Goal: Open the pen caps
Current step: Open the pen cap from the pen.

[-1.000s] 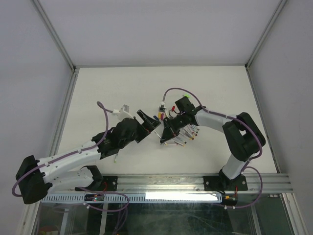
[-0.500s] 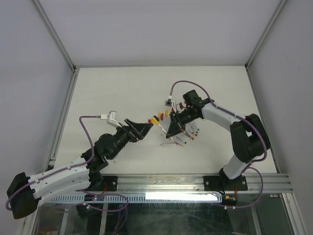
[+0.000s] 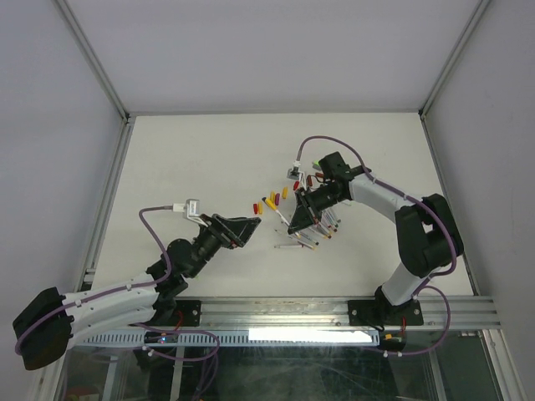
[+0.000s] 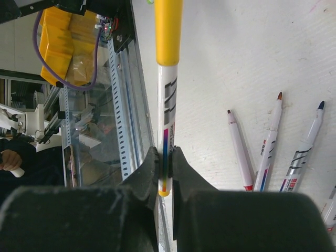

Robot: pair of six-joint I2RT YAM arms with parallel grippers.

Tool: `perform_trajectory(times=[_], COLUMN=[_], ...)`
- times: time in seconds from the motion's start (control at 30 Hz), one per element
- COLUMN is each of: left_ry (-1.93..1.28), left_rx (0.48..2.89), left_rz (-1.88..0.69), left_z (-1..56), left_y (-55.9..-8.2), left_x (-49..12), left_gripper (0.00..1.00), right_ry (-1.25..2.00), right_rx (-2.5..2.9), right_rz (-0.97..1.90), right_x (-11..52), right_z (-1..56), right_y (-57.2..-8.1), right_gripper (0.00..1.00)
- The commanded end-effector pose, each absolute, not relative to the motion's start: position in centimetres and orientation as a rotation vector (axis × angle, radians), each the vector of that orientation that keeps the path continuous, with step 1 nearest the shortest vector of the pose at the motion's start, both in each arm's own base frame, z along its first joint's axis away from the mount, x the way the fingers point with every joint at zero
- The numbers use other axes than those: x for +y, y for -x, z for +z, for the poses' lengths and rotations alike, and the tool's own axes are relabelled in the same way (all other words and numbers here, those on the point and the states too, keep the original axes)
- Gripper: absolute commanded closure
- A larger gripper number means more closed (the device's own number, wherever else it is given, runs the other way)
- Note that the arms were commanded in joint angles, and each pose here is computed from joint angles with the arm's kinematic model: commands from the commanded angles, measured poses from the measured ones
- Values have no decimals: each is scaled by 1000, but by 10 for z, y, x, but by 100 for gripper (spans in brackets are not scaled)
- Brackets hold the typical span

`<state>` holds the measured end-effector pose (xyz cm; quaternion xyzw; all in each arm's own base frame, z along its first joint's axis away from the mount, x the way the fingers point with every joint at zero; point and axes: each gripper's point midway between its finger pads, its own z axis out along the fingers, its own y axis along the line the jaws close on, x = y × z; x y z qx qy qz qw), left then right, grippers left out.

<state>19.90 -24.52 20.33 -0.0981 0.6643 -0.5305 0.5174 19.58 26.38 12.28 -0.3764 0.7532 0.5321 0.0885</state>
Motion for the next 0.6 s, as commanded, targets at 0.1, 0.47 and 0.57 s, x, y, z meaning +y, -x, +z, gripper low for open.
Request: perform_trajectory(times=[0.1, 0.47, 0.57], left_ry=[198, 126, 100], left_rx=[1457, 1441, 1433], left_rz=[-1366, -1380, -1393], left_z=[231, 228, 229], left_y=[-192, -188, -187], left_x=[-246, -251, -252], left_gripper=[1, 1, 1], right_ry=[1158, 1156, 1157], right_rx=[2113, 2100, 2097], right_rz=[1596, 1604, 1608], right_x=[266, 264, 265], right_z=[150, 153, 153], right_y=[-199, -198, -198], right_gripper=[100, 100, 100])
